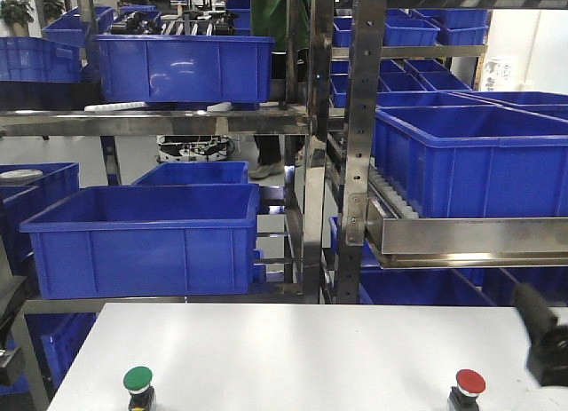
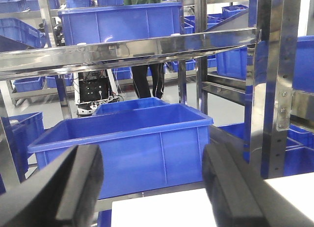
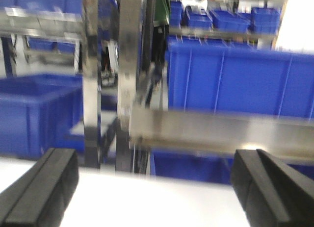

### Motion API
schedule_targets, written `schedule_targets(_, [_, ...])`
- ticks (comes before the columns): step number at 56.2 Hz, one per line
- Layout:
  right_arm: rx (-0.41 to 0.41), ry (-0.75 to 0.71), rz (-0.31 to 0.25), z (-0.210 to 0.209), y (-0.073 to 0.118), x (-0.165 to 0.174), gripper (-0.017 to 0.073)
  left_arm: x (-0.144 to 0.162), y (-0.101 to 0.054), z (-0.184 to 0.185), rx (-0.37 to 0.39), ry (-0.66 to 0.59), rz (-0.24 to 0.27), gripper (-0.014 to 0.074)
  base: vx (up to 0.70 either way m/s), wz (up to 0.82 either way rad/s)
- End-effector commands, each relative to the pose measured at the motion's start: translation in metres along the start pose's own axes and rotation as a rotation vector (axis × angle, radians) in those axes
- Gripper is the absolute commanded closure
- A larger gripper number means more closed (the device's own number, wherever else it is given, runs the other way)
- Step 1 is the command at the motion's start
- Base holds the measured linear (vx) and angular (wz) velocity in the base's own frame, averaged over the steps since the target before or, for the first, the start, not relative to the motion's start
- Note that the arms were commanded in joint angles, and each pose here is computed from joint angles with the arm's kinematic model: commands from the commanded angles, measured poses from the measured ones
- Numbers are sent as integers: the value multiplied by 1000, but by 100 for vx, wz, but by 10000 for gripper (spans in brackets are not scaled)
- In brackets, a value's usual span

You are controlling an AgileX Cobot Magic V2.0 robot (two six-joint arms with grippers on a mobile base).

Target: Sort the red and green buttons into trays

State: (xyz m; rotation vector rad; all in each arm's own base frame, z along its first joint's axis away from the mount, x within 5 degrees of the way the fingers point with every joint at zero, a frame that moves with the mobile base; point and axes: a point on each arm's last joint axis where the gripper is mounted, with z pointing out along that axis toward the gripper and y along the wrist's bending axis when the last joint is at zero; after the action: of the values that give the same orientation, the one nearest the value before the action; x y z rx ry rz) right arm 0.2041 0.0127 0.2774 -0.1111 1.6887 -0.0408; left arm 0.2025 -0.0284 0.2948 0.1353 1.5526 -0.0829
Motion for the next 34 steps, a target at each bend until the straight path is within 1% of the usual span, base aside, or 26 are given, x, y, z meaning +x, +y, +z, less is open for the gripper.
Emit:
schedule_targets(1, [28,-29,27,17,0,26,-83,-18,1,2,-6,-112,-10,45,0,0])
schedule_targets(4, [36,36,48,26,2,60,-54,-17,1,3,-6,-107,-10,47,0,0])
schedule_targets(8, [47,75,70,35,4,89,-12,-15,1,4,-5,-95,-10,52,0,0])
schedule_targets(11, [36,127,72,43,7,106,12,-13,1,5,-5,-87,-10,55,0,0])
schedule_targets(13, [22,143,59,49,9,115,25,-12,1,6,-5,-82,-10,57,0,0])
schedule_targets(19, [25,126,48,59,10,131,48,-8,0,10,-4,-60,-10,60,0,0])
schedule_targets(25, [29,129,80,74,12,143,49,-2,0,14,-3,-32,-10,60,0,0])
schedule_targets(34, [-7,94,82,101,17,155,49,7,0,20,-2,7,-9,60,0,0])
